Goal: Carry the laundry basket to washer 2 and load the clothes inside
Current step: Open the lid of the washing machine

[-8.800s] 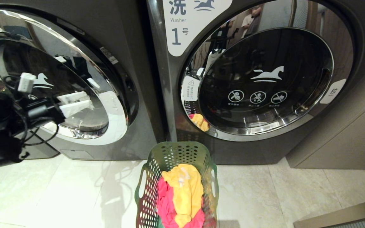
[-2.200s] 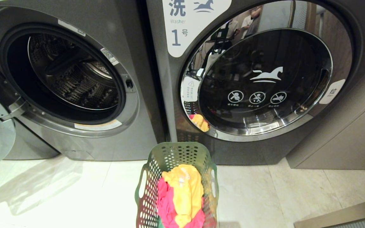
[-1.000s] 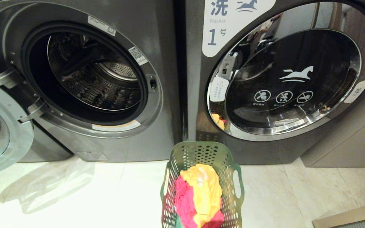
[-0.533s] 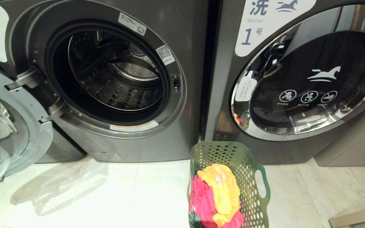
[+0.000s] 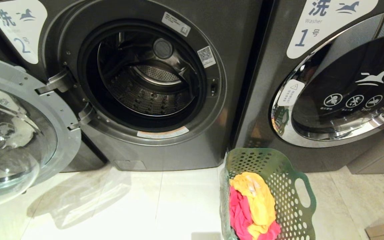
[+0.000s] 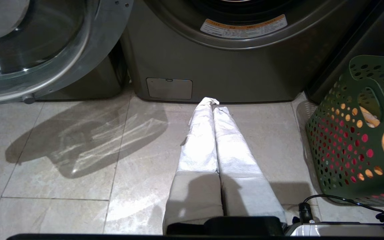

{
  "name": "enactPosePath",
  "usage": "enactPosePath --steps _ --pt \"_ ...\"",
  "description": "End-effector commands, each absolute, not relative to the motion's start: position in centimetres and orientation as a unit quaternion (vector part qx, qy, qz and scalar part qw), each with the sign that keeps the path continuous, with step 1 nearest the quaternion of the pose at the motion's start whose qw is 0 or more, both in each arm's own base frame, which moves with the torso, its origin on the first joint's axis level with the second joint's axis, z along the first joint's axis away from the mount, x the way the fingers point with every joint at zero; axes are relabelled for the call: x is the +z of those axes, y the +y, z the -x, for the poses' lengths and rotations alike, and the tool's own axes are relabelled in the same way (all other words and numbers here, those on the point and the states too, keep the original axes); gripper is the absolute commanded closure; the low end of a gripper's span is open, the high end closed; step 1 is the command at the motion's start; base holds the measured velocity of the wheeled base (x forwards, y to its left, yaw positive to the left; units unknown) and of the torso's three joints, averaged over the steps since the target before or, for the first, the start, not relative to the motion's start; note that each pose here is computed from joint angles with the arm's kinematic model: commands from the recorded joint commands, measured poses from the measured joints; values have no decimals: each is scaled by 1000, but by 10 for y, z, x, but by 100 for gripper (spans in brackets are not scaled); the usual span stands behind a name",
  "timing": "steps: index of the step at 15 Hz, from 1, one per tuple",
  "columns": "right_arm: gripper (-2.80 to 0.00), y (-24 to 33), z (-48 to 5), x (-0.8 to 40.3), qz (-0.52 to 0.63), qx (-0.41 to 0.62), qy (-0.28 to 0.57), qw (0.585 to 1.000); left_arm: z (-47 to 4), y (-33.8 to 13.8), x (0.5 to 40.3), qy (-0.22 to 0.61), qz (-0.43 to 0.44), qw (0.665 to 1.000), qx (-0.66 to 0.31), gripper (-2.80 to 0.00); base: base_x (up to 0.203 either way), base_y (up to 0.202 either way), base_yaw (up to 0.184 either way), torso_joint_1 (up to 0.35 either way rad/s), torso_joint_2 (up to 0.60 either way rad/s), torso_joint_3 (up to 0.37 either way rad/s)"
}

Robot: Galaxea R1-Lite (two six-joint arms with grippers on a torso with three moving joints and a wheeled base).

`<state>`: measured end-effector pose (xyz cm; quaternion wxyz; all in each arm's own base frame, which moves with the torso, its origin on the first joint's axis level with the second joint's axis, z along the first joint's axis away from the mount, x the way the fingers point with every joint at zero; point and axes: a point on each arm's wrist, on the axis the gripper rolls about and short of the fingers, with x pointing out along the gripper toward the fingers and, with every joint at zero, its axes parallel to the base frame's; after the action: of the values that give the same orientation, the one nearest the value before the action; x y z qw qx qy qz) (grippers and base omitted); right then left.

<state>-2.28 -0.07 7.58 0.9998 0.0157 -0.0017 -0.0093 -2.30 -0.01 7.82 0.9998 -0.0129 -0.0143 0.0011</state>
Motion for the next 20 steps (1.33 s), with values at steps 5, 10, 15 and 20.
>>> enactPosePath --steps 5,10,15,20 --pt "0 -1 23 76 -16 -9 -2 1000 22 0 75 -9 11 1000 1 0 0 189 -2 3 1 3" --pt "0 -1 23 76 -16 -9 -2 1000 22 0 75 -8 12 1000 1 0 0 21 -2 1 0 0" --pt "0 -1 23 76 -16 -9 -2 1000 22 0 75 -9 12 1000 1 0 0 0 0 0 0 0" --pt "0 -1 23 76 -16 -9 -2 1000 22 0 75 -9 14 1000 1 0 0 0 0 0 0 0"
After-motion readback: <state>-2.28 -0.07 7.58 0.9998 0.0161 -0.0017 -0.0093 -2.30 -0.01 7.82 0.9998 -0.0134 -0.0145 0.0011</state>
